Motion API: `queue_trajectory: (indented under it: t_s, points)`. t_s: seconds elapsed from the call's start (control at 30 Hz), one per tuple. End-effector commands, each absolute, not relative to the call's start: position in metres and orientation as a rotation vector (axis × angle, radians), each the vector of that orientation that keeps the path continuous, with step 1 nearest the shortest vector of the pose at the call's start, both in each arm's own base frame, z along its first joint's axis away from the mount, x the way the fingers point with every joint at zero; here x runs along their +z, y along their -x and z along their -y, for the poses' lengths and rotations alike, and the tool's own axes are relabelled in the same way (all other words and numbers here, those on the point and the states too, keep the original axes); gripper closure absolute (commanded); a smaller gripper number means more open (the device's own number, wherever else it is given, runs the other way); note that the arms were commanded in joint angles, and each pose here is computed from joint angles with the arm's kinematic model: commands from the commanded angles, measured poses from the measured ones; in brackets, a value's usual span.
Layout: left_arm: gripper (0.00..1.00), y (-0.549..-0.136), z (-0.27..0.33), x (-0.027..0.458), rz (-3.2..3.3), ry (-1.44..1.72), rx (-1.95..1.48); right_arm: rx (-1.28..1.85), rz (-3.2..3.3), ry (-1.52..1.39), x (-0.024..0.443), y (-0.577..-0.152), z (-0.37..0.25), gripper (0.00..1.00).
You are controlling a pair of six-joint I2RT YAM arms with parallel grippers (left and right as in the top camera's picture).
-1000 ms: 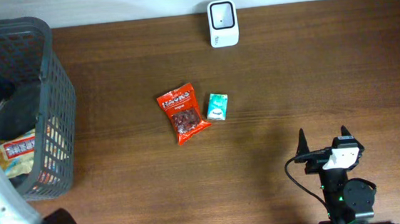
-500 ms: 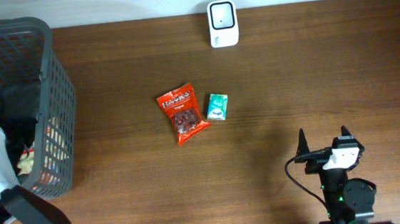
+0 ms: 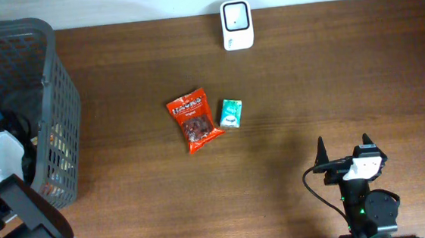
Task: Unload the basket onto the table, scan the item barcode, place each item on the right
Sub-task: 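Grasp the orange tissue pack in the basket with the left gripper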
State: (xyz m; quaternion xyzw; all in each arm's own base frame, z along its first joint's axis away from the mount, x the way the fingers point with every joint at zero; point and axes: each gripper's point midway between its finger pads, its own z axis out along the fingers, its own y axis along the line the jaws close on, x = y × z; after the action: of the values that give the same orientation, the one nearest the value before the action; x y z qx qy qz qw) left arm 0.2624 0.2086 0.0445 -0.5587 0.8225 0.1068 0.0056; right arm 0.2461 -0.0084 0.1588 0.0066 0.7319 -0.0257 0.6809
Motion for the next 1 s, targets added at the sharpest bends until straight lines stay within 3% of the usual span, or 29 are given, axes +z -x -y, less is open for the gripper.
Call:
queue_trajectory:
  t_s: [0.0,0.07,0.13,0.17,0.27,0.37,0.57,0.7,0.8,0.97]
  points:
    - [0.43,-0.258,-0.209,0.027,-2.599,1.787,0.360,-0.058,-1.648,-0.026,0.156,-0.246,0.009,0.02]
    - [0.75,-0.261,-0.211,0.025,-2.586,1.781,0.356,-0.058,-1.648,-0.026,0.156,-0.246,0.009,0.02]
    - [0.95,-0.262,-0.212,0.026,-2.583,1.780,0.355,-0.058,-1.648,-0.026,0.156,-0.246,0.009,0.02]
    - [1.00,-0.262,-0.210,0.027,-2.591,1.783,0.339,-0.058,-1.648,-0.026,0.156,-0.246,0.009,0.02]
    - [1.00,-0.277,-0.210,0.053,-2.596,1.769,0.269,-0.058,-1.648,-0.026,0.156,-0.246,0.009,0.02]
    - [1.00,-0.308,-0.212,0.111,-2.594,1.657,0.129,-0.058,-1.648,-0.026,0.156,-0.246,0.009,0.02]
    - [1.00,-0.395,-0.162,0.303,-2.442,0.877,-0.290,-0.058,-1.648,-0.026,0.156,-0.246,0.009,0.02]
    - [1.00,-0.404,-0.079,0.388,-2.332,0.465,-0.415,-0.058,-1.648,-0.026,0.156,-0.246,0.009,0.02]
    - [1.00,-0.403,0.014,0.393,-2.395,0.204,-0.523,-0.058,-1.648,-0.026,0.156,-0.246,0.009,0.02]
    - [1.00,-0.400,0.161,0.324,-2.616,-0.204,-0.641,-0.058,-1.648,-0.026,0.156,-0.246,0.009,0.02]
